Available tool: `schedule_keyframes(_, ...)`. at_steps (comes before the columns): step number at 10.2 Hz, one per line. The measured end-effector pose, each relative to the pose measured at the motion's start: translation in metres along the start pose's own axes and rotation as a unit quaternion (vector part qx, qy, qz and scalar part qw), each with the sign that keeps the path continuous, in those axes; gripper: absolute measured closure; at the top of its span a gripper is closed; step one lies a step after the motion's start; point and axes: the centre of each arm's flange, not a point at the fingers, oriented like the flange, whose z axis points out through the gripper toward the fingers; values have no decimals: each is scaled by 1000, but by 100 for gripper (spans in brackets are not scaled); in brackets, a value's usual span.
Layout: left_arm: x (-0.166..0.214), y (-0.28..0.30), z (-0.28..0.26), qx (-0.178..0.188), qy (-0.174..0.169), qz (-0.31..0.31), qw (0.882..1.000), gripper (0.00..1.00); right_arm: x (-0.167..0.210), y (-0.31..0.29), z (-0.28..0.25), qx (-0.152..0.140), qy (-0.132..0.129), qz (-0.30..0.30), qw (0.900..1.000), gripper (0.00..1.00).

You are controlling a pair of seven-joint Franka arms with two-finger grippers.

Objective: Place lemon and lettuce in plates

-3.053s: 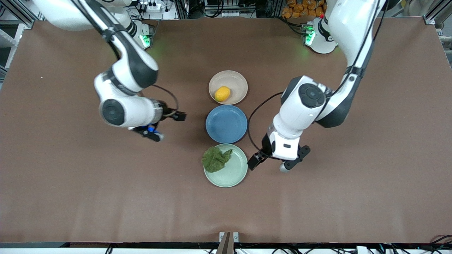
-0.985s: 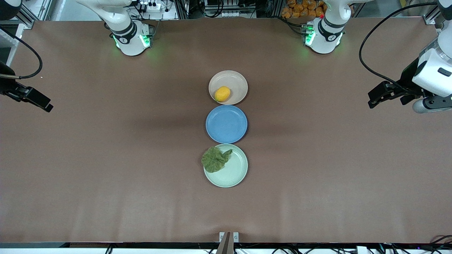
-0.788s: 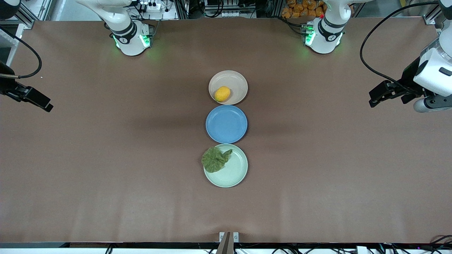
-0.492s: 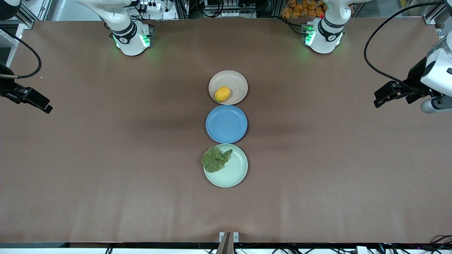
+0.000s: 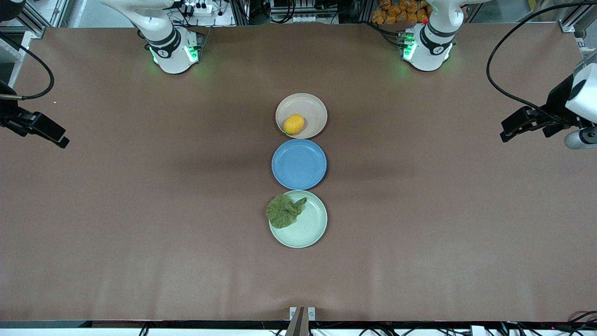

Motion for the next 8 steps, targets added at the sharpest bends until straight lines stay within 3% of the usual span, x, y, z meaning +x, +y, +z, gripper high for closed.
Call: schedule_keyframes(8,-3,8,-3,0,2,13,1000,0,-5,-6,10,-5,-17,-7,1000,0)
